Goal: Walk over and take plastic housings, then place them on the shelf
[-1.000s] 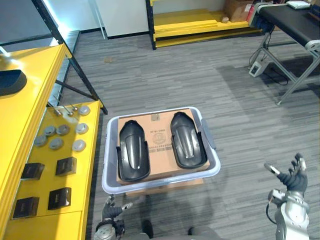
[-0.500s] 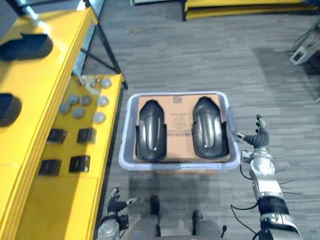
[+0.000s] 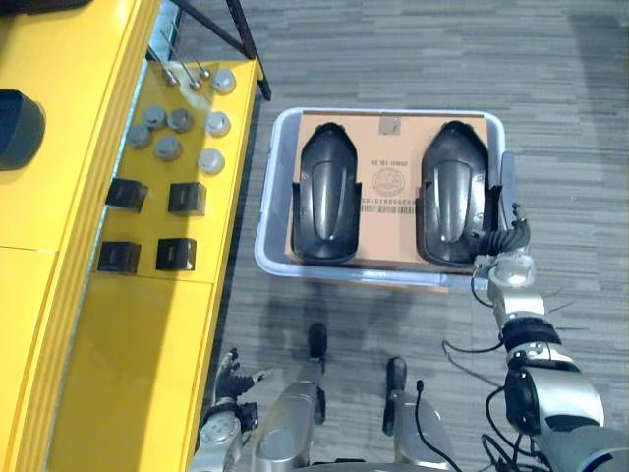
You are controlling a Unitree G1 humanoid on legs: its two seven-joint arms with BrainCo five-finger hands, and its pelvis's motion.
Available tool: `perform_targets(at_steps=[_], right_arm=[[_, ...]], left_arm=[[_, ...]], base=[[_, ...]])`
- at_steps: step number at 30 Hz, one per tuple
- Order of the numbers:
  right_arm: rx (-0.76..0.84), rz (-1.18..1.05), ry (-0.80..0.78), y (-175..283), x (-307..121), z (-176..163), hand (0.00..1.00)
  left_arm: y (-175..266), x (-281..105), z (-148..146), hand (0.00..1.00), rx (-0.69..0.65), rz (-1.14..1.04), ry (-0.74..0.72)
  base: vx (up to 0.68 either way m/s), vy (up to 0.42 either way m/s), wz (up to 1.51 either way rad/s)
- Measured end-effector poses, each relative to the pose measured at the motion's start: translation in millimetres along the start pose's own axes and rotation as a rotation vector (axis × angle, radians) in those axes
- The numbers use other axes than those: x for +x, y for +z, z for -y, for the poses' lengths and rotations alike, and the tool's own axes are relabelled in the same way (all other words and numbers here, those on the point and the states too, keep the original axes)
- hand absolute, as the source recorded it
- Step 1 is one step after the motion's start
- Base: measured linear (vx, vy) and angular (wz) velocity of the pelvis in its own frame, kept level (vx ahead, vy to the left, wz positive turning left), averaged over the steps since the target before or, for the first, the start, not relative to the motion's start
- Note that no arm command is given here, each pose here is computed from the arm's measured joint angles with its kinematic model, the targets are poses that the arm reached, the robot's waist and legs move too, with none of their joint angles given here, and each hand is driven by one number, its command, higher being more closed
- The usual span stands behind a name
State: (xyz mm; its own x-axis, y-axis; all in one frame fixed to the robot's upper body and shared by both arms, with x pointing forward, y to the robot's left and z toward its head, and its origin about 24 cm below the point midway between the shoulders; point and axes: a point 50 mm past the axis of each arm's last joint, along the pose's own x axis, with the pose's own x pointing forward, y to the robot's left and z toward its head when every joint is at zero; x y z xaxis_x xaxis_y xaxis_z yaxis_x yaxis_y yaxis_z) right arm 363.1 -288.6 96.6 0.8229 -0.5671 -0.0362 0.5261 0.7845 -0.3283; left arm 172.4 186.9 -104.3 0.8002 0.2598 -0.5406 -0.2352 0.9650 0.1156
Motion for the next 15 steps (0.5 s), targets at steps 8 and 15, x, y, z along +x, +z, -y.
perform_targets(at_steps=[8,15], right_arm=[[0.001,0.018,-0.045,11.3,7.6,12.4,1.00],[-0.019,0.087,-0.033,6.8,-3.5,12.5,1.00]], left_arm=[[4.4,1.8,5.7,0.00,-0.014,0.016,-0.016],[12.3,2.3,12.5,0.00,-0.012,0.048,-0.041]], base=[[0.01,-0.009,0.00],[0.00,0.000,0.01]])
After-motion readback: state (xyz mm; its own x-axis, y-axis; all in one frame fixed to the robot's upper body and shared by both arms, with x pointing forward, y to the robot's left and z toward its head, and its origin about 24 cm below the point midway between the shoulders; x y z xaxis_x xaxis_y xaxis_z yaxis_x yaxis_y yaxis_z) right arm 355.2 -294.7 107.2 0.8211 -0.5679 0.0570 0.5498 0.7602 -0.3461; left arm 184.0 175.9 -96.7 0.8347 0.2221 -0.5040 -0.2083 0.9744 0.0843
